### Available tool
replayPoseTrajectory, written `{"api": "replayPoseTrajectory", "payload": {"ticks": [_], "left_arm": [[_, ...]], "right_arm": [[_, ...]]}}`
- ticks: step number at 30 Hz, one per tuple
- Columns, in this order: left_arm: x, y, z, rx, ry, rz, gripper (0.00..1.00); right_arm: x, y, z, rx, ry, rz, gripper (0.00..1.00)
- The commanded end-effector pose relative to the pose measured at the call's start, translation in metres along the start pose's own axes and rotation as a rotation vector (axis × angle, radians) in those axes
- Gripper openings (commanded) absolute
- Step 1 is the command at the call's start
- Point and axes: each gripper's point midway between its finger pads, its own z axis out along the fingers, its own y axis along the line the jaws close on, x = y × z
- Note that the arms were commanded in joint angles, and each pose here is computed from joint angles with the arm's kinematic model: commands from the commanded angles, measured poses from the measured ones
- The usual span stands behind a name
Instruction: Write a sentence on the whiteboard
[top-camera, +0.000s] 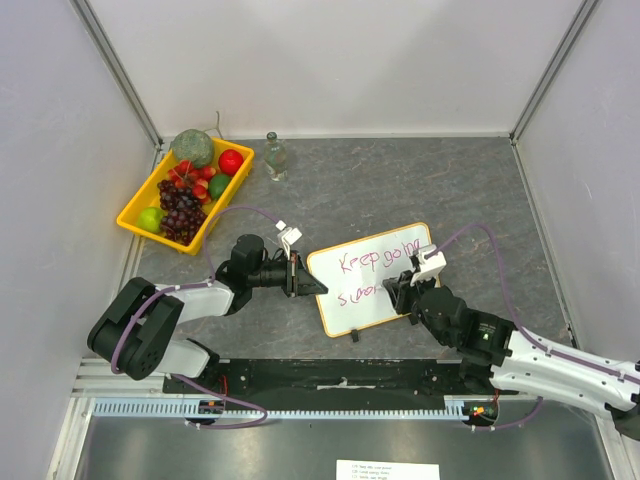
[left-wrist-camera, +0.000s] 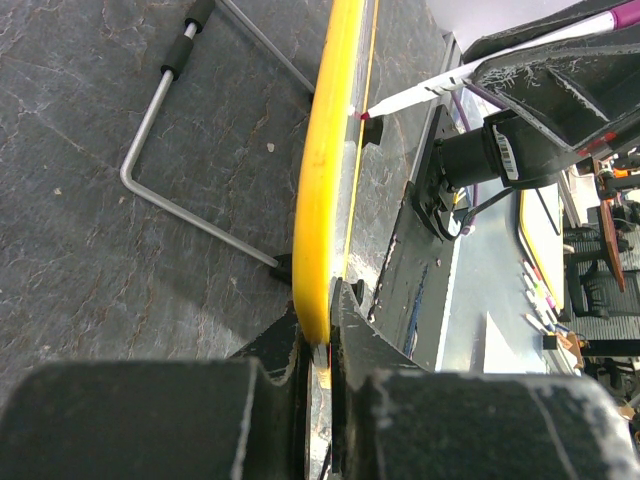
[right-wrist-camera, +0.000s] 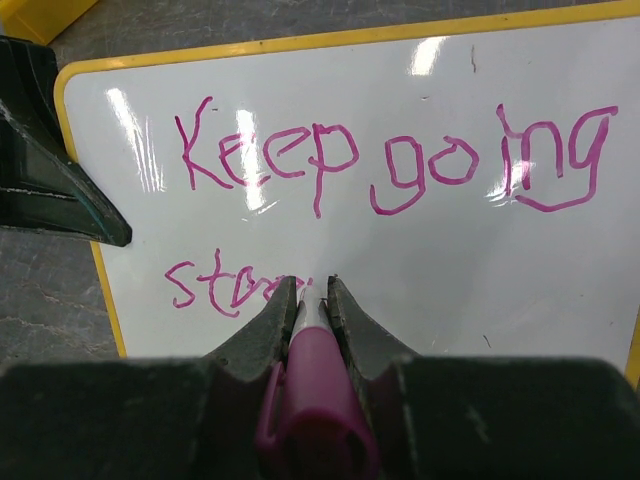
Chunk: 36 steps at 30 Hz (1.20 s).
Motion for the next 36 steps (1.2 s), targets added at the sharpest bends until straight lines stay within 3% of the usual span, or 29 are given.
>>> {"api": "replayPoseTrajectory", "payload": {"ticks": [1,11,29,36], "left_arm": [[0.013,0.034,-0.002,-0.143,0.019,0.052,0.02],[0.014,0.034,-0.003,-0.144,0.02,0.053,0.02],[0.013,0.034,-0.002,-0.145,0.02,0.053,0.02],[0.014,0.035,-0.002,-0.145,0.021,0.052,0.02]], "right_arm": [[-0.027,0.0,0.003,0.04,-0.074,0.006,0.0],[-0.027,-0.01,0.002,0.082,-0.082,0.009,0.0],[0.017,-0.022,-0.004,0.078,0.028,0.022,0.0],[0.007,-0.016,-0.007,0.058,0.023,0.029,0.0]]}}
